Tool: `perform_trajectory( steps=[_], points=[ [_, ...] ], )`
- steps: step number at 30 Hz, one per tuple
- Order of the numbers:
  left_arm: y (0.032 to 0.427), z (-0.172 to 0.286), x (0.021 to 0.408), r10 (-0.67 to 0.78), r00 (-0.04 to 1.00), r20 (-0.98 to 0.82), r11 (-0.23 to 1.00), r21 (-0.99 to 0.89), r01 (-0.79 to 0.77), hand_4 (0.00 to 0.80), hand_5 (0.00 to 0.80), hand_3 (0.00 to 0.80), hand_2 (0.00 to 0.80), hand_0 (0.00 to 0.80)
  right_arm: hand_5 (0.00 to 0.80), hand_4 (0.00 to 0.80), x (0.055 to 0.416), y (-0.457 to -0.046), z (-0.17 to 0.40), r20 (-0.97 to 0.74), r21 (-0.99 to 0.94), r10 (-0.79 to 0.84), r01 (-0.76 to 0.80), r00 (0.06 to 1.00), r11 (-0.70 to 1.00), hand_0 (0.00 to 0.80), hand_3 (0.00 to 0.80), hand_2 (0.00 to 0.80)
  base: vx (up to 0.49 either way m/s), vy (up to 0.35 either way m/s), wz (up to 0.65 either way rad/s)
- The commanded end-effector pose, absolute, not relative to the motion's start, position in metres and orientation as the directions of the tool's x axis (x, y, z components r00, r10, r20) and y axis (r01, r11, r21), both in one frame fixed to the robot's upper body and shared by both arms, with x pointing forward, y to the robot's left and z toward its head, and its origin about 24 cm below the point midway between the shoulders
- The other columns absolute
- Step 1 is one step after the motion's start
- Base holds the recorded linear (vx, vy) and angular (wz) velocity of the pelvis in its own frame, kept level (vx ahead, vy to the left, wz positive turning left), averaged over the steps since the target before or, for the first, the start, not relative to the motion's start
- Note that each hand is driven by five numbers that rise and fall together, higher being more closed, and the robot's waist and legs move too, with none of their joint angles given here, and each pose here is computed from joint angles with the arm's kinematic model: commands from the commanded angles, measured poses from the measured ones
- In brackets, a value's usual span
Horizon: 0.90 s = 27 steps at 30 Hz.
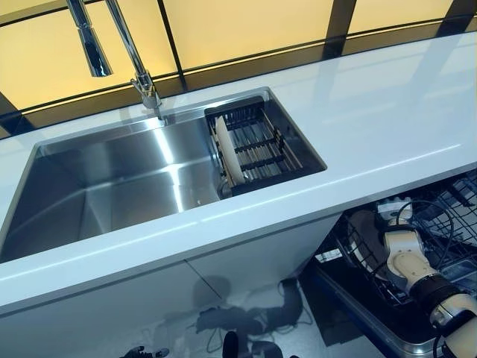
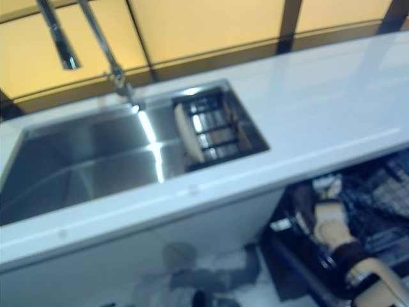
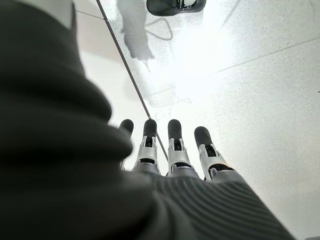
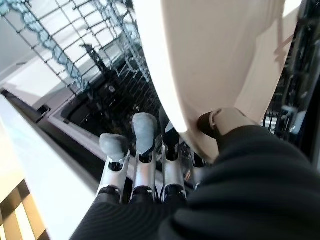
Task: Take plates into dishwasher
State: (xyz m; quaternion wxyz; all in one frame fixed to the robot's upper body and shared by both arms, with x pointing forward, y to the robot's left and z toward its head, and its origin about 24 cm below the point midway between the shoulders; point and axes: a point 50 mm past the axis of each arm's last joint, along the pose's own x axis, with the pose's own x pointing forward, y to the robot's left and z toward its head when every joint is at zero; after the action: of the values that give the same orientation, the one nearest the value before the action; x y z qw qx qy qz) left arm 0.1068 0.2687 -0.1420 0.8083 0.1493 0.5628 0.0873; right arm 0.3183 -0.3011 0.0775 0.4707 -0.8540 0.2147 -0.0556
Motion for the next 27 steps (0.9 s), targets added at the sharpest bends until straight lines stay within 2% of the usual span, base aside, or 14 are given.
perform_trajectory(
  steps=[1,15,16,17,18,20,27],
  points=[
    [0.274,-0.137,0.122,0.318,0.387,-0.865,0.923,0.376,0.083,0.0,0.0,0.0,0.0,0.0,0.8,0.8,0.337,-0.302,0.106,-0.019,-0.828,-0.443,-0.262,0.897,-0.495,0.8,0.8,0.8,0.0,0.0,0.0],
    [0.274,-0.137,0.122,0.308,0.397,-0.865,0.919,0.379,0.112,0.0,0.0,0.0,0.0,0.0,0.8,0.8,0.335,-0.3,0.089,-0.101,-0.857,-0.494,-0.327,0.864,-0.398,0.8,0.8,0.8,0.0,0.0,0.0],
    [0.273,-0.136,0.123,0.309,0.397,-0.865,0.918,0.38,0.114,0.0,0.0,0.0,0.0,0.0,0.734,0.734,0.334,-0.3,0.088,-0.101,-0.862,-0.498,-0.326,0.861,-0.389,0.734,0.734,0.734,0.0,0.0,0.0],
    [0.274,-0.136,0.123,0.308,0.397,-0.865,0.918,0.38,0.115,0.0,0.0,0.0,0.0,0.0,0.543,0.543,0.333,-0.301,0.087,-0.104,-0.863,-0.502,-0.329,0.859,-0.383,0.543,0.543,0.543,0.0,0.0,0.0],
    [0.274,-0.136,0.123,0.308,0.396,-0.865,0.917,0.38,0.117,0.0,0.0,0.0,0.0,0.0,0.449,0.449,0.332,-0.301,0.086,-0.114,-0.861,-0.511,-0.341,0.852,-0.377,0.449,0.449,0.449,0.0,0.0,0.0],
    [0.274,-0.136,0.123,0.309,0.394,-0.866,0.916,0.382,0.121,0.0,0.0,0.0,0.0,0.0,0.0,0.0,0.331,-0.301,0.084,-0.115,-0.864,-0.516,-0.342,0.849,-0.369,0.0,0.0,0.0,0.0,0.0,0.0],
    [0.276,-0.137,0.121,0.318,0.381,-0.868,0.914,0.388,0.119,0.0,0.0,0.0,0.0,0.0,0.0,0.0,0.331,-0.303,0.092,-0.116,-0.872,-0.534,-0.343,0.838,-0.349,0.0,0.0,0.0,0.0,0.0,0.0]
  ],
)
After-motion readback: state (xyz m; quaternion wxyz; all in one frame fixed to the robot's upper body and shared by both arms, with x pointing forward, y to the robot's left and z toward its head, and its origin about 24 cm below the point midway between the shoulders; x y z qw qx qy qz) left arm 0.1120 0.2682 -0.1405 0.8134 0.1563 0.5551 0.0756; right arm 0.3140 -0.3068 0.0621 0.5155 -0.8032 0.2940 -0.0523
